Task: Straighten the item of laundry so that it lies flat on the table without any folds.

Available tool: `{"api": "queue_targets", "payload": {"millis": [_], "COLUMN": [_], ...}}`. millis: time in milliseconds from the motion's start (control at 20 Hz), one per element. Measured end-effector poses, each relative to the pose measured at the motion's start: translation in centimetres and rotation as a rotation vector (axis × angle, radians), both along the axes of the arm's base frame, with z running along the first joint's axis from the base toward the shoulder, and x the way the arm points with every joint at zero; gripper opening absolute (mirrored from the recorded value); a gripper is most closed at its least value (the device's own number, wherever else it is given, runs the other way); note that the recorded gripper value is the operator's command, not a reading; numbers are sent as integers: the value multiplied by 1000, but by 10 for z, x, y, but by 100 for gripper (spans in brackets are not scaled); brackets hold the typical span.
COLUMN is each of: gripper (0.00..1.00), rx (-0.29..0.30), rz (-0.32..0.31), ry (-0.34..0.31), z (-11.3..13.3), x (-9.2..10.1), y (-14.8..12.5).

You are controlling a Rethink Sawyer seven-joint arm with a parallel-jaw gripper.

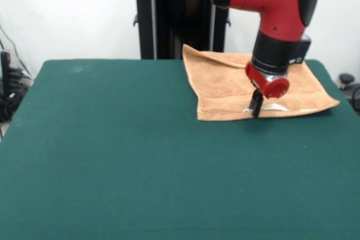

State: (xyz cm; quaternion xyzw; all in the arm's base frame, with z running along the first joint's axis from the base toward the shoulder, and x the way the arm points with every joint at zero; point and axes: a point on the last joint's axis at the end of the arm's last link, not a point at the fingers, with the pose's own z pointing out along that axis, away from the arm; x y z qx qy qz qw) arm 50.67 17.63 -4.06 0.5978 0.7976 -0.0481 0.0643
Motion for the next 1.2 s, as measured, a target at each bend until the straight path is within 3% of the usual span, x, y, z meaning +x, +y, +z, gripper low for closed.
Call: {"api": "queue_targets", "payload": {"millis": [650,1200], "gripper": [0,0], "rx": [-11,-25], "rz": [46,61], "ry": [3,-38], "z": [-2,-4], "x": [7,47], "y": [-11,-35]}}
